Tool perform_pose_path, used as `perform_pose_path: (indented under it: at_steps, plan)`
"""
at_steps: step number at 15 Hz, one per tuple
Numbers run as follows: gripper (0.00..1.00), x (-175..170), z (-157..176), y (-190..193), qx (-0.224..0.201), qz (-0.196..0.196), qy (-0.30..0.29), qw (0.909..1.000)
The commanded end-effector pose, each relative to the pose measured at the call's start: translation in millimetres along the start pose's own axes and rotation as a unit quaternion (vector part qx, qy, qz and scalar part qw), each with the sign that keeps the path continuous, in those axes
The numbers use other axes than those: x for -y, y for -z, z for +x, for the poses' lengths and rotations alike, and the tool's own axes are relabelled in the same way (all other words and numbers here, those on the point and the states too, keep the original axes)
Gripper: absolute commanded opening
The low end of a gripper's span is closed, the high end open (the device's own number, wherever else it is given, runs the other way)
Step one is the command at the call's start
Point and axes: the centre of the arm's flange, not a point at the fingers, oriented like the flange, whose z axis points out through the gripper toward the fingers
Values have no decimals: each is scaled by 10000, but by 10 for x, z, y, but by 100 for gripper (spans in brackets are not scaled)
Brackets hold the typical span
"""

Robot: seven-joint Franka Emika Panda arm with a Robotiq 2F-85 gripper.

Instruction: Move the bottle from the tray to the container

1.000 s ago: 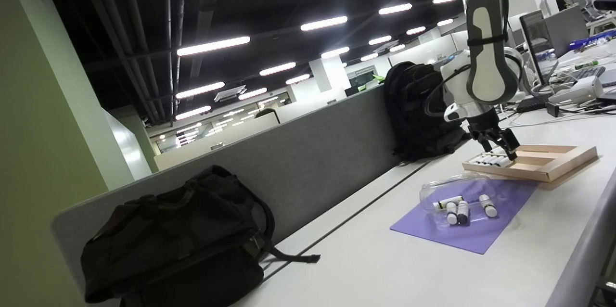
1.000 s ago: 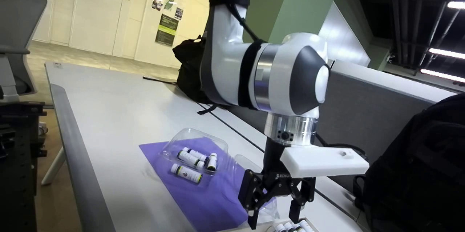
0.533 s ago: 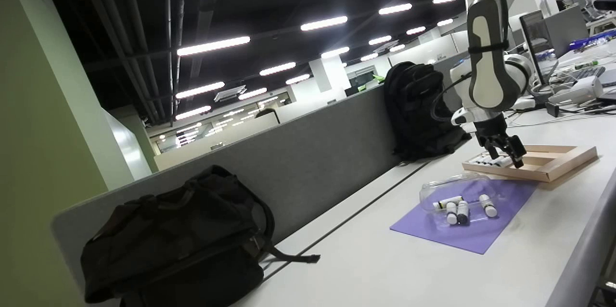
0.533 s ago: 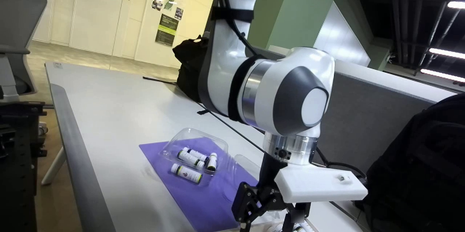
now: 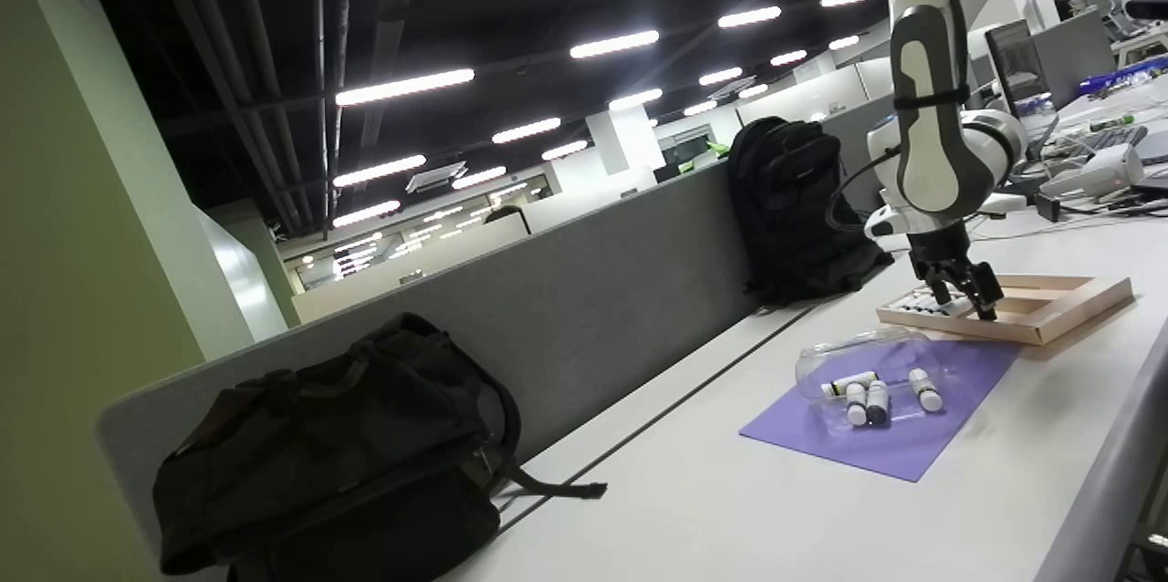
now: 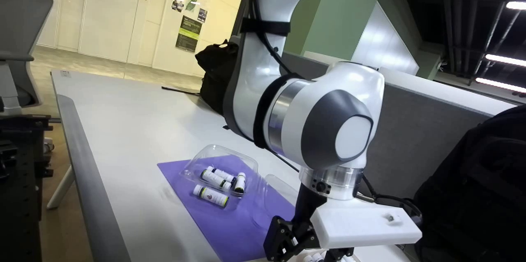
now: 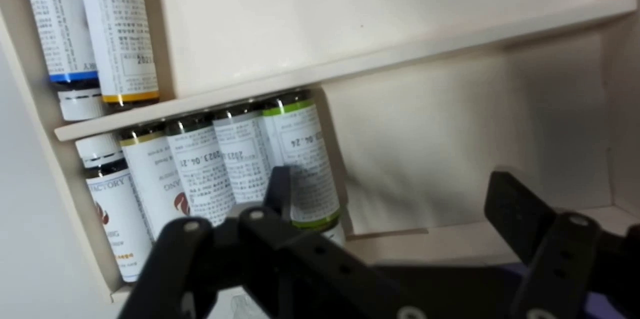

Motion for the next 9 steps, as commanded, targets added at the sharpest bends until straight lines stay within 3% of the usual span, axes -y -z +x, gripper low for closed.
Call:
perform_pose_path:
  at_steps: [1, 4, 6, 9]
  plan:
    - [100, -11, -23, -91, 3, -50, 3, 10000]
    - [100, -12, 26, -33, -43, 334, -167, 9993]
    - [100, 1, 128, 171, -38, 754, -371, 9965]
    - [100, 49, 291, 474, -210, 988, -293, 9945]
